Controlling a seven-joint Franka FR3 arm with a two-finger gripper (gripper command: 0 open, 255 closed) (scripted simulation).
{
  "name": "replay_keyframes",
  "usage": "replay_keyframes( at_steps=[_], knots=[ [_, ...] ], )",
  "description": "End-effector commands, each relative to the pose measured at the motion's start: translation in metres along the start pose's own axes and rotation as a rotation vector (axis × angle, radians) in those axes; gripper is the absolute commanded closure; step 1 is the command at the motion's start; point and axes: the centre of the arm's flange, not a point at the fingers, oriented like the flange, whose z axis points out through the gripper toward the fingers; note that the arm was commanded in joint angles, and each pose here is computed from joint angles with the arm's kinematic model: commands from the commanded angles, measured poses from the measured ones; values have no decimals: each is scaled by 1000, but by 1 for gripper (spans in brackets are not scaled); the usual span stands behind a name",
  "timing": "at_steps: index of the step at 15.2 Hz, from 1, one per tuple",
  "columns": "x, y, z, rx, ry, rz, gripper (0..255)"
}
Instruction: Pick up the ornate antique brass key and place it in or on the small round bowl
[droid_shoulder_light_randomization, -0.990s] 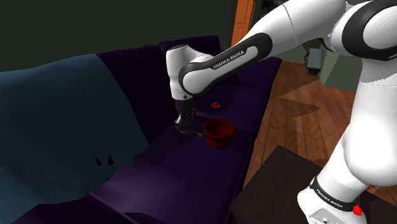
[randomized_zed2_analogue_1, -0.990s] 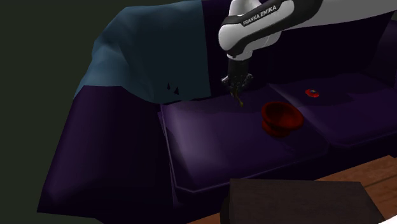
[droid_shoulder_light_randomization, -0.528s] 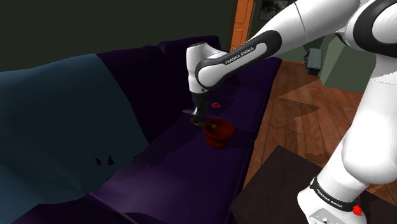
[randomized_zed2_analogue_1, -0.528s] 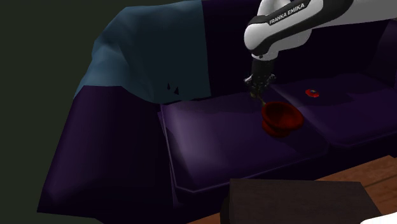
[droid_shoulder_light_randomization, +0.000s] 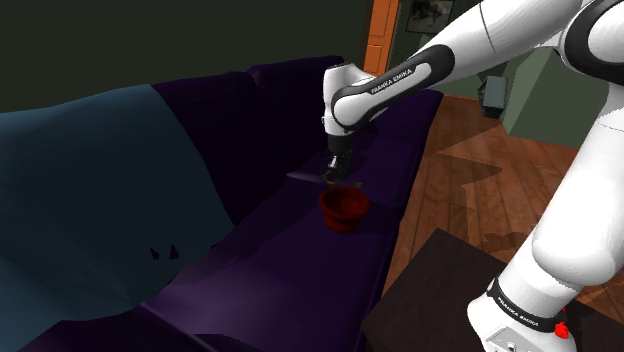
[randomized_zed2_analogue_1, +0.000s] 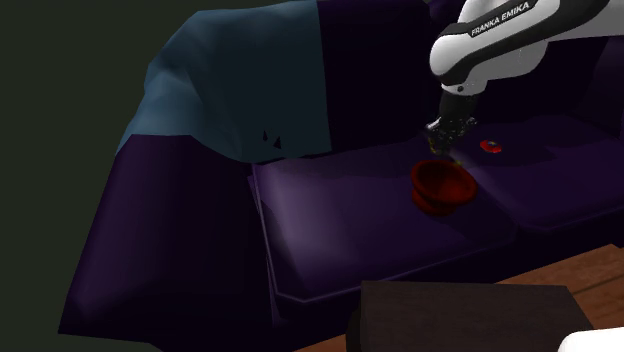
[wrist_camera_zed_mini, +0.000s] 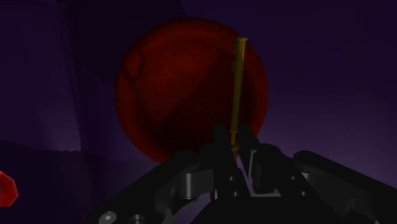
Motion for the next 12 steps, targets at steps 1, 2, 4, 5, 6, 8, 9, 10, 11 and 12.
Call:
replay_keyframes(
  at_steps=[1,2,4,5,6,8,9,10,11,12],
  knots=[
    [-11,37,4,0,0,-2,255],
    [-11,36,10,0,0,-2,255],
    [-9,36,20,0,0,-2,255],
    [-9,36,25,0,0,-2,255],
    [-8,35,31,0,0,-2,255],
    [-7,35,41,0,0,-2,255],
    [-6,35,46,0,0,-2,255],
    [-5,34,52,0,0,-2,255],
    [-5,34,57,0,0,-2,255],
    [-4,34,62,0,0,-2,255]
  ],
)
